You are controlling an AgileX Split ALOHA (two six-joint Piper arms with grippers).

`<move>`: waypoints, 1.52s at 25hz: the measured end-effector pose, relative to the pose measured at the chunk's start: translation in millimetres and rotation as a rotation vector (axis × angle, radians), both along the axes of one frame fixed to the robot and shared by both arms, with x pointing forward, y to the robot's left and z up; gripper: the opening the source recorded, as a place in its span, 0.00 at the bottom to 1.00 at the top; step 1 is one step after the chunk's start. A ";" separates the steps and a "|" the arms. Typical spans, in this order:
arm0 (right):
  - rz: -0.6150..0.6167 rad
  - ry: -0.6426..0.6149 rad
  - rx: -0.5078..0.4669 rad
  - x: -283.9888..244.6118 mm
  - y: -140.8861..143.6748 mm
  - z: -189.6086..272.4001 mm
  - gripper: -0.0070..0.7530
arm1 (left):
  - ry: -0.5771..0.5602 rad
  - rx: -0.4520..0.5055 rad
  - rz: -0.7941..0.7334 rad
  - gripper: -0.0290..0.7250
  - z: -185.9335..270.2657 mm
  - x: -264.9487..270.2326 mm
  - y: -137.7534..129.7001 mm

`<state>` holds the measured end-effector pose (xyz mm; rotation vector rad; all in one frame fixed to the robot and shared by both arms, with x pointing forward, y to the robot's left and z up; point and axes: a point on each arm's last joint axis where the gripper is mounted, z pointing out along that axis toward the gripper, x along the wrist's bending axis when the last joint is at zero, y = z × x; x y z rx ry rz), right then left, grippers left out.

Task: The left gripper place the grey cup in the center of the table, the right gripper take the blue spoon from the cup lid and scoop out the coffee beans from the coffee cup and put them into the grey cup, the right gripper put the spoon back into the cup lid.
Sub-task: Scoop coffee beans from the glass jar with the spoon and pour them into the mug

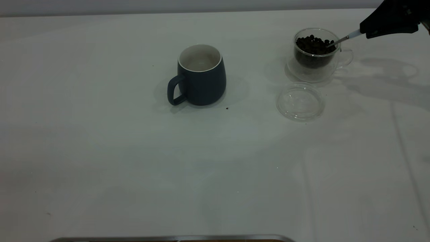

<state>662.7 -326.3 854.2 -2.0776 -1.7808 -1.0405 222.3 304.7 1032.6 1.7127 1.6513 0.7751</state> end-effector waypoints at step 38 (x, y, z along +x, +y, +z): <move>-0.045 0.020 0.178 -7.6 -26.2 9.2 0.16 | 0.000 -0.001 0.001 0.72 0.0 0.0 0.0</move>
